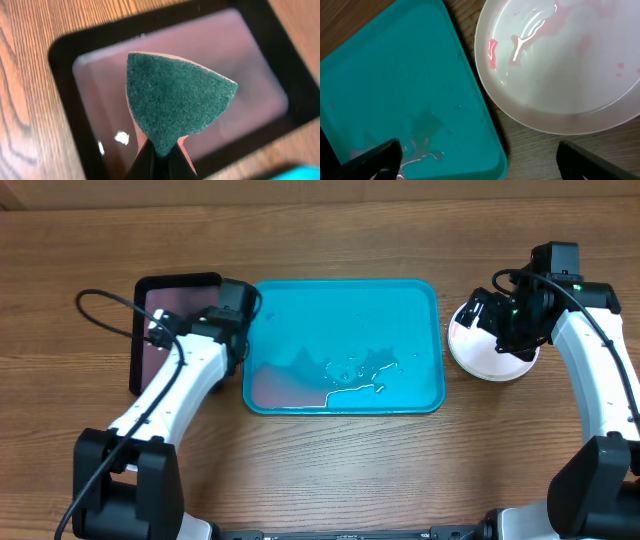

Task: Clean dirty plates on tray and stack at the side
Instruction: 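Lower the sponge into the black basin and open the left gripper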

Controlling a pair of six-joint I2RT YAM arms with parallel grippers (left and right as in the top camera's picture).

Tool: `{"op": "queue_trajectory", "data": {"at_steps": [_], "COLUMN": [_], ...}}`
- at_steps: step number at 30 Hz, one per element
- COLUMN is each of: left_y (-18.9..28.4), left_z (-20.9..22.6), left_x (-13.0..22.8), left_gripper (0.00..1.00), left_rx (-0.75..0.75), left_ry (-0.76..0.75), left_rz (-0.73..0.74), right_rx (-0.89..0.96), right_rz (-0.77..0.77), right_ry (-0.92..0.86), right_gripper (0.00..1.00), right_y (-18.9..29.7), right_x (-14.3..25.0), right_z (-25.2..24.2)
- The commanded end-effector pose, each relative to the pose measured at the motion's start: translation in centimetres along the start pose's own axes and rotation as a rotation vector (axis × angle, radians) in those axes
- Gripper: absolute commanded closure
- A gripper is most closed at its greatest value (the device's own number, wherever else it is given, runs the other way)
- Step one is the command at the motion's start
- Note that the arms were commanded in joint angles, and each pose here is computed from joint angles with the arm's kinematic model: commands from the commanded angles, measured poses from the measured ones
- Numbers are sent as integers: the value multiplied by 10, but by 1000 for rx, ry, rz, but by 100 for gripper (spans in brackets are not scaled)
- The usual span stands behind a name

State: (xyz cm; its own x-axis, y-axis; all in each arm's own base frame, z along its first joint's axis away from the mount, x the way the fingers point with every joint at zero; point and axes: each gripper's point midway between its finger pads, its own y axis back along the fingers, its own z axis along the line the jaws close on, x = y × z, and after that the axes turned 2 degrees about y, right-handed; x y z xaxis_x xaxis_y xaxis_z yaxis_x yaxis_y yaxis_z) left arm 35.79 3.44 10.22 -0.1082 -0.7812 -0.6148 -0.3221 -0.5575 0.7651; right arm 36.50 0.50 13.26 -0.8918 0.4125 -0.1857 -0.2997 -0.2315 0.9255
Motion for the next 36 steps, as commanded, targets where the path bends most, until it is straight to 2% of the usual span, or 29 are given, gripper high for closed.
{"op": "queue_trajectory", "data": {"at_steps": [1,7,13,17,22,26,29,32,36], "left_y": [-19,-46,-66,-68,-64,-64,-65,-63,-64], "left_z": [8,7,9,-1,-34,-58,-73,-81,-79], "left_x": [-14,3,33,33,17,7,16,30,33], "left_gripper": [96,95,96,96,96,96,96,95,91], "left_rx": [-48,-81,-107,-69,32,118,220,335,361], "left_ry": [50,51,-98,-270,-593,-906,-1184,-1378,-1424], "left_rz": [-63,-19,73,74,37,-18,-13,23,43], "right_rx": [-4,-4,-4,-4,-3,-4,-3,-2,-1], "right_rz": [-43,-41,-41,-41,-41,-40,-37,-36,-31], "right_ry": [28,27,27,27,27,27,26,26,25], "right_gripper": [0,0,0,0,0,0,0,0,0], "right_y": [12,12,12,12,12,12,12,12,12], "right_x": [-7,-6,-6,-6,-6,-6,-5,-5,-4], "right_z": [5,5,5,5,5,5,4,4,4]}}
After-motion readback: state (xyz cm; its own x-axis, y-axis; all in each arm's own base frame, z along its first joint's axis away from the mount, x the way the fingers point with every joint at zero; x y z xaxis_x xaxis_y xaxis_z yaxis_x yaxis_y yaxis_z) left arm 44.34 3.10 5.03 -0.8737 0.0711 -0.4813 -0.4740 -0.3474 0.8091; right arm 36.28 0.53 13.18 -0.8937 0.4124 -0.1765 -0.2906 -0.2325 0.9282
